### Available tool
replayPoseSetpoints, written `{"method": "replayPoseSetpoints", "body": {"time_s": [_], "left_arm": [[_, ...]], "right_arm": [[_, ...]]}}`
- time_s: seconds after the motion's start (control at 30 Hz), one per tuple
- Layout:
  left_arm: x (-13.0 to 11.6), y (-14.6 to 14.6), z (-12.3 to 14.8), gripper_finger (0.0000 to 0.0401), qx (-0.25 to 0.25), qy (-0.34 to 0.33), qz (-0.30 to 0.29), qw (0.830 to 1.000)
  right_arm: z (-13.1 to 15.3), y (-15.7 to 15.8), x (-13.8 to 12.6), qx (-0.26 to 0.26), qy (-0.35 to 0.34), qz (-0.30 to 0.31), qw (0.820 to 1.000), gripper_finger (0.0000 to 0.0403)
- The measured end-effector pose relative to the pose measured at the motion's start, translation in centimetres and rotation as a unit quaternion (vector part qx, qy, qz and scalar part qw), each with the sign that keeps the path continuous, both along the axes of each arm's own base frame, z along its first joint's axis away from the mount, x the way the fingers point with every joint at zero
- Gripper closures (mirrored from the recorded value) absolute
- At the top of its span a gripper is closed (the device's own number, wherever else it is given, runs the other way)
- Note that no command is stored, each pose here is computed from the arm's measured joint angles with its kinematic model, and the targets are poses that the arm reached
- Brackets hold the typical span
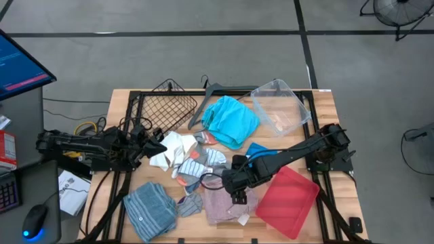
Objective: Pick & Place Cloths
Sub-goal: Put the blue shorts into the transparent bin
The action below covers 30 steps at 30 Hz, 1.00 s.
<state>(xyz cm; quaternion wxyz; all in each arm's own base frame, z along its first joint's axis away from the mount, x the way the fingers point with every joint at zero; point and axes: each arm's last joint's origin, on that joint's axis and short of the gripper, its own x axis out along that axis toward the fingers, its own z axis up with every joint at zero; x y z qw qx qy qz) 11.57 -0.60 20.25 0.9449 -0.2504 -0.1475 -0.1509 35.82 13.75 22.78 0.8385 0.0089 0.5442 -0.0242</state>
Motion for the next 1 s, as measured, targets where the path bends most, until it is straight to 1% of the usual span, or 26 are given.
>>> {"method": "replayPoseSetpoints", "body": {"time_s": [0.07,0.13,0.2,0.3,0.43,0.5,0.57,0.7,0.8,0.93,1.0], "left_arm": [[0.0,0.0,0.0,0.0399,0.000,0.000,0.000,1.000],[0.0,0.0,0.0,0.0399,0.000,0.000,0.000,1.000],[0.0,0.0,0.0,0.0399,0.000,0.000,0.000,1.000],[0.0,0.0,0.0,0.0399,0.000,-0.001,0.000,1.000],[0.0,0.0,0.0,0.0399,0.000,-0.001,0.000,1.000],[0.0,0.0,0.0,0.0399,0.000,-0.001,0.000,1.000],[0.0,0.0,0.0,0.0399,0.000,-0.001,0.000,1.000],[0.0,0.0,0.0,0.0399,0.000,-0.001,0.000,1.000],[0.0,0.0,0.0,0.0399,0.000,-0.001,0.000,1.000],[0.0,0.0,0.0,0.0399,0.000,-0.001,0.000,1.000],[0.0,0.0,0.0,0.0399,0.000,-0.001,0.000,1.000]], "right_arm": [[-0.1,-0.6,0.0,0.014,0.009,-0.044,0.999,0.0078],[-0.2,-1.4,-0.1,0.028,0.025,-0.103,0.994,0.0078],[-0.4,-2.5,-0.2,0.035,0.046,-0.163,0.985,0.0078],[-0.6,-4.0,-0.8,0.042,0.090,-0.243,0.965,0.0078],[-0.5,-5.4,-1.9,0.037,0.135,-0.350,0.926,0.0078],[-0.4,-5.8,-2.4,0.030,0.153,-0.387,0.909,0.0078],[-0.3,-6.1,-2.7,0.029,0.159,-0.414,0.896,0.0078],[-0.3,-6.3,-2.6,0.041,0.143,-0.475,0.868,0.0078],[-0.6,-6.7,-2.4,0.048,0.131,-0.534,0.834,0.0078],[-1.3,-7.7,-2.4,0.048,0.089,-0.613,0.783,0.0078],[-1.6,-8.1,-2.3,0.049,0.076,-0.634,0.768,0.0078]]}}
